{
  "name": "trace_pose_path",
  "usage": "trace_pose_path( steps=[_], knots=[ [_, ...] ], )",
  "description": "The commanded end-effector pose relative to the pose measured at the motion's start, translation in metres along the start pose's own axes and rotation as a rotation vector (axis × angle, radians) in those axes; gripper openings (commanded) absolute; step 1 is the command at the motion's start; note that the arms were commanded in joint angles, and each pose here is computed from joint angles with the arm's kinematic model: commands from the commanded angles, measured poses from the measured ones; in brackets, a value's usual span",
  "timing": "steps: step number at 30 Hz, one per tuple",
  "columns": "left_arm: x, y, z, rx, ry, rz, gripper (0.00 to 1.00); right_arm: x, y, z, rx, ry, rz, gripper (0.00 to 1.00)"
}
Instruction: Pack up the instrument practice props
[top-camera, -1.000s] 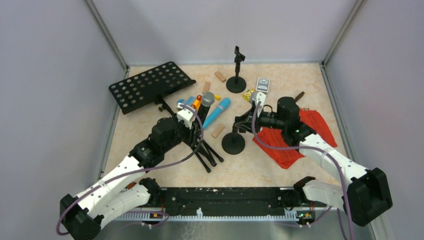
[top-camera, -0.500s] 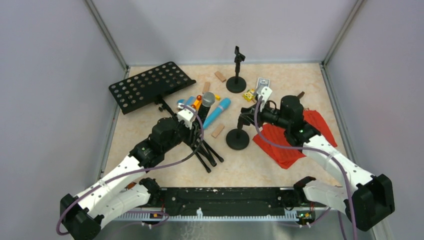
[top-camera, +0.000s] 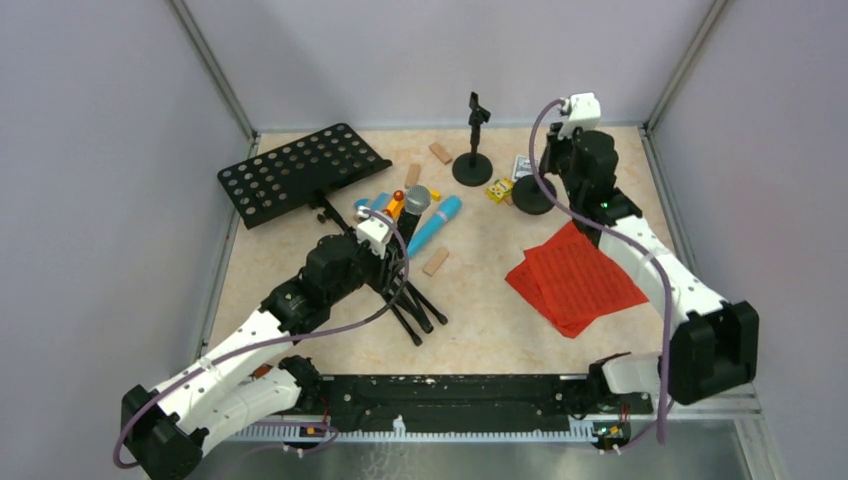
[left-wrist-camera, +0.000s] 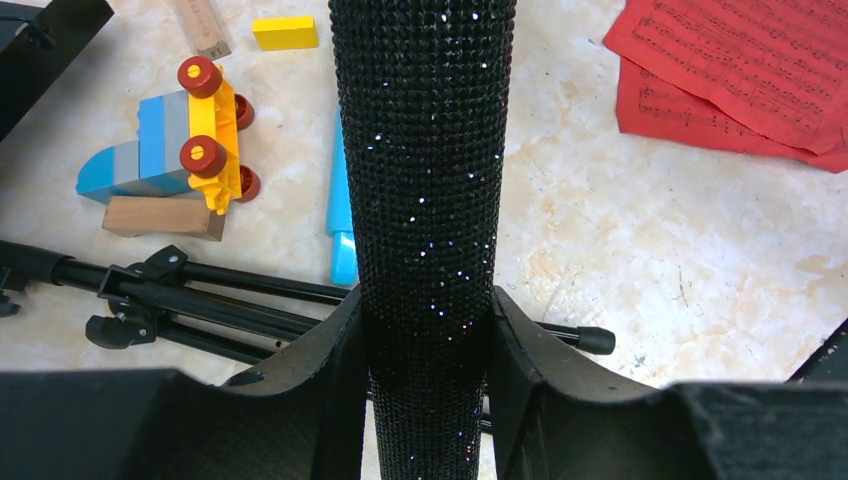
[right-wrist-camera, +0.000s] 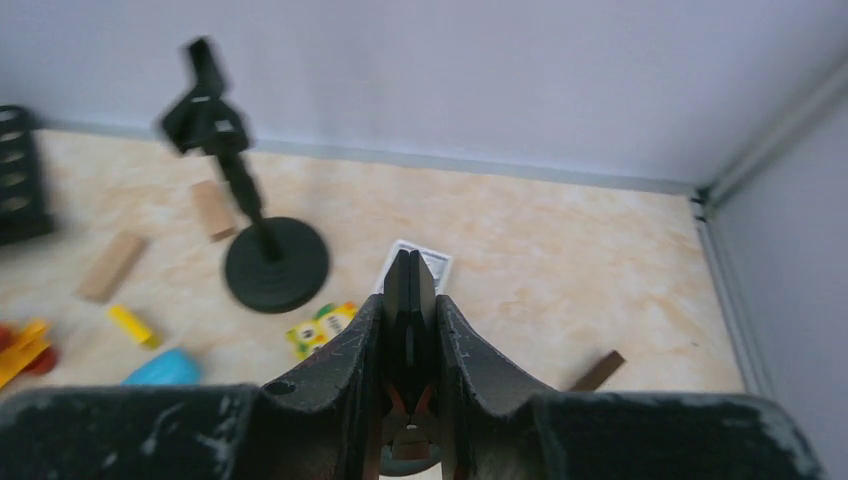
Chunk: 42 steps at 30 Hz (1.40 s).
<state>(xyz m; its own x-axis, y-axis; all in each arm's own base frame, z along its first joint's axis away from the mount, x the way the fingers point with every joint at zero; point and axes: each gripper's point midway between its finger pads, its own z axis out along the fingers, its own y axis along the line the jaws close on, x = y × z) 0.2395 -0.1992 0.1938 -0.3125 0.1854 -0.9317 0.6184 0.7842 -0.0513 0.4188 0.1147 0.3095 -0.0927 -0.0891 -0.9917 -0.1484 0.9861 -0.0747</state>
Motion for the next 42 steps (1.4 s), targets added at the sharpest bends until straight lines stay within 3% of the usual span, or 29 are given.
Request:
trace_pose_path(
  steps=[1, 7, 18, 22, 25, 27, 34, 39, 42],
  knots=[
    [-0.023, -0.005, -0.001, 0.028, -0.077, 0.010, 0.00, -0.046, -0.069, 0.034, 0.262, -0.125, 0.086, 0.00],
    [-0.023, -0.002, -0.001, 0.012, -0.075, -0.002, 0.00, -0.040, -0.115, 0.093, 0.355, -0.102, 0.112, 0.00],
    [-0.022, 0.007, -0.001, -0.047, -0.078, -0.036, 0.00, 0.018, -0.138, 0.154, 0.340, 0.009, 0.039, 0.01],
    [-0.021, 0.008, 0.000, -0.057, -0.072, -0.044, 0.00, 0.027, -0.131, 0.158, 0.301, 0.032, 0.038, 0.35],
    [-0.021, 0.010, 0.001, -0.066, -0.071, -0.054, 0.00, 0.014, -0.131, 0.147, 0.305, 0.022, 0.057, 0.70],
    [-0.022, 0.008, 0.001, -0.056, -0.071, -0.053, 0.00, 0.007, -0.134, 0.134, 0.334, 0.046, 0.095, 0.78],
    [-0.043, -0.024, 0.004, 0.139, -0.141, 0.032, 0.00, -0.005, -0.126, 0.051, 0.373, 0.050, 0.331, 0.83],
    [-0.062, -0.052, 0.024, 0.317, -0.196, 0.193, 0.00, 0.023, -0.067, -0.013, 0.123, 0.103, 0.514, 0.84],
    [-0.058, -0.062, 0.047, 0.397, -0.158, 0.288, 0.00, 0.045, -0.031, -0.047, -0.003, 0.142, 0.514, 0.85]
  ],
)
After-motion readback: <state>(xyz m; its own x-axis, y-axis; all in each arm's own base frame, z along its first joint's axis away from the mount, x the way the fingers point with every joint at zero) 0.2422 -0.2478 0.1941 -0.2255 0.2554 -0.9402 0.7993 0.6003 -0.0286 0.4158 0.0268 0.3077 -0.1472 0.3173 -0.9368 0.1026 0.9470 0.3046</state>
